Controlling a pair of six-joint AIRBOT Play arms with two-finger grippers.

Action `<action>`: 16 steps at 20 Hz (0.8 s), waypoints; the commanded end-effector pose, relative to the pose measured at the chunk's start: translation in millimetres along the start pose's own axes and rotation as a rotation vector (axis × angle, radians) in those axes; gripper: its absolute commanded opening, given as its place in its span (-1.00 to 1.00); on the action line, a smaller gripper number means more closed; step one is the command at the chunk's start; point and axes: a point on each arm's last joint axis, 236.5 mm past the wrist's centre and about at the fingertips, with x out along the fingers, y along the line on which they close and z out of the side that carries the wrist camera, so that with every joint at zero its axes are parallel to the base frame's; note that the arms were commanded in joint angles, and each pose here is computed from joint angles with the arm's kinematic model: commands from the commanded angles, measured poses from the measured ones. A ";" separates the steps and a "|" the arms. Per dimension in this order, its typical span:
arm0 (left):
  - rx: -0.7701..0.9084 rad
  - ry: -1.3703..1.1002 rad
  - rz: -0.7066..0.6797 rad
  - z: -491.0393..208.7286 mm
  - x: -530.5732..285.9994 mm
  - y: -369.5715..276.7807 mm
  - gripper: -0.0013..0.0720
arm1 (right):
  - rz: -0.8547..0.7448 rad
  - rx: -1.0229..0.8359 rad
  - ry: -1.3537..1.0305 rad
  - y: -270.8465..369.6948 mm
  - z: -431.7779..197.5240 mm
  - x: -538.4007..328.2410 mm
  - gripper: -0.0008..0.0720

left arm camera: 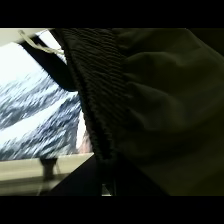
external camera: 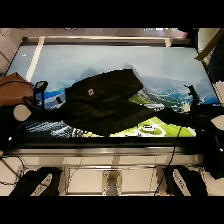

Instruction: Fold the clothes and pants, and hang the long-sleeved shirts on hangers.

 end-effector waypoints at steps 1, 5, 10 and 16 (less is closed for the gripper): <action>0.007 0.022 0.124 -37.3 -46.9 25.9 -0.90 | -0.061 -0.096 -0.062 35.7 -4.1 -51.2 -0.98; -0.035 0.059 0.140 -46.6 -62.1 26.9 -0.90 | -0.041 -0.072 -0.079 38.2 37.6 -41.7 -0.98; -0.056 0.304 0.168 -42.2 -14.2 34.1 -0.90 | 0.015 -0.066 -0.040 23.9 110.4 34.5 -0.97; -0.123 0.043 0.149 93.0 44.1 33.3 -0.90 | 0.016 -0.116 0.014 13.5 182.9 162.6 -0.97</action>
